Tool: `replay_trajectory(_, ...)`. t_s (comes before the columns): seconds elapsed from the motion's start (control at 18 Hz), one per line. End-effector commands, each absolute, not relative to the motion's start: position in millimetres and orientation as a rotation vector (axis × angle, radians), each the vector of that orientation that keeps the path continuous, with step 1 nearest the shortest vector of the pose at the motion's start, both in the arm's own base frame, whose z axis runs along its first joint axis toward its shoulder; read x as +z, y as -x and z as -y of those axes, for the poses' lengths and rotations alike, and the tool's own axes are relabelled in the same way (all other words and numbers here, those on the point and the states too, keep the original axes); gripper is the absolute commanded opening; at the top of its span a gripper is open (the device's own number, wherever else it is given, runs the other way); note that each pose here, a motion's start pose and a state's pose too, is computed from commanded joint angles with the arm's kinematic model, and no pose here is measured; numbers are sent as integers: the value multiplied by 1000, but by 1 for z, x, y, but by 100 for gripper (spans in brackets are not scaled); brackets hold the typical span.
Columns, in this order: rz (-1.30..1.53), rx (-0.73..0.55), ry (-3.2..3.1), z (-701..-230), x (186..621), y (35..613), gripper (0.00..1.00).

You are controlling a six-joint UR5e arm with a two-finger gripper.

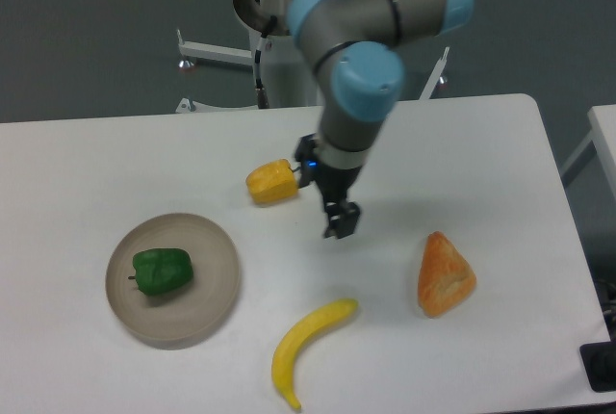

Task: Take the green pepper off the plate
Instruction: 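Move the open gripper over the green pepper on the plate, then lower the gripper onto the green pepper and close on it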

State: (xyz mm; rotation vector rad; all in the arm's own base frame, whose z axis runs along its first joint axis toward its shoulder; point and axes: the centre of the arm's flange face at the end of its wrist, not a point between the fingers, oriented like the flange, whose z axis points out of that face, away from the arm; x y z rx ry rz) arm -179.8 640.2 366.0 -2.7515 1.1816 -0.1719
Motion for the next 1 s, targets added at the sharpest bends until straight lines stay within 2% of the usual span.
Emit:
replay_trajectory(0.11, -1155, -196, 2776, -655, 354, 156, 100)
replay_trajectory(0.22, -1110, -146, 2759, -675, 346, 128, 100)
replay_trajectory(0.44, -1090, -138, 2754, -700, 325, 71, 100)
replay_trajectory(0.72, -1159, -106, 2701, -718, 315, 40, 100)
replay_trajectory(1.0, -1196, -144, 2720, -721, 287, 30, 100)
